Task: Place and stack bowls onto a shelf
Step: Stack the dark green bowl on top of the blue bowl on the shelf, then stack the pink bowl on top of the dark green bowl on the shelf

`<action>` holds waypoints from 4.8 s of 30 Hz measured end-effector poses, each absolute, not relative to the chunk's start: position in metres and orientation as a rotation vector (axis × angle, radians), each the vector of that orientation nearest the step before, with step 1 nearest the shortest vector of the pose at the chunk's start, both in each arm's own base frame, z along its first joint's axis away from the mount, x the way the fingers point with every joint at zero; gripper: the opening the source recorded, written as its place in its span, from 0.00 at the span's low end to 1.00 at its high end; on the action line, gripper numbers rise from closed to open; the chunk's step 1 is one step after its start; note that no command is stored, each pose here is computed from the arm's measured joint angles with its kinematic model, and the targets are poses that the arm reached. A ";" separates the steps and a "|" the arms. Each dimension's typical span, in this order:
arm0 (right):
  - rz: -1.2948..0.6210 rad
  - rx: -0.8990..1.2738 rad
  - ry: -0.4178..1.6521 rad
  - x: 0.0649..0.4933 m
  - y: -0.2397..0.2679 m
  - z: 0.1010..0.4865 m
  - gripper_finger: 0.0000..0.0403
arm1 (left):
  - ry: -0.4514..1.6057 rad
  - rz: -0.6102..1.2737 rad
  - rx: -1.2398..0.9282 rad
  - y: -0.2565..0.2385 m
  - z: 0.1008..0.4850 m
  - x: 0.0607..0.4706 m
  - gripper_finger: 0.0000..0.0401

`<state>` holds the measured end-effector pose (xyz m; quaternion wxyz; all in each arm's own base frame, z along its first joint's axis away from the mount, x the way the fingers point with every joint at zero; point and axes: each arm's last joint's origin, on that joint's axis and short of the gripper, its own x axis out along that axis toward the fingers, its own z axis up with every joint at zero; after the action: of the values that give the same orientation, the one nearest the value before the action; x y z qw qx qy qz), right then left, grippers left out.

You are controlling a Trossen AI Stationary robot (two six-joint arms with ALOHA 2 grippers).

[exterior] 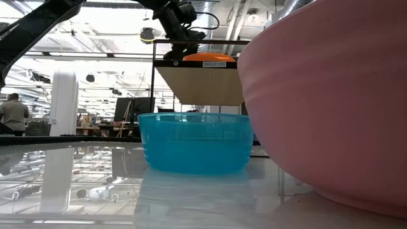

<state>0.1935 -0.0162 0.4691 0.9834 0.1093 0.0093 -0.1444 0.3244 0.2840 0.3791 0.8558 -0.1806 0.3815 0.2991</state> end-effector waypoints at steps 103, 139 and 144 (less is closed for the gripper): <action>-0.490 0.144 0.273 0.266 -0.188 0.345 0.04 | -0.074 0.554 -0.146 0.157 0.371 0.211 0.00; -0.316 0.073 0.174 0.193 -0.109 0.433 0.22 | 0.310 -0.070 -0.273 0.067 0.339 0.247 0.23; -0.266 0.182 0.367 0.164 -0.080 0.423 0.40 | 0.396 -0.109 -0.325 0.034 0.332 0.252 0.36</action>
<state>0.1635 -0.0797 0.4232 0.9703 0.0901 0.1814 -0.1319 0.2520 0.0344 0.3324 0.9660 -0.1605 0.1955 -0.0540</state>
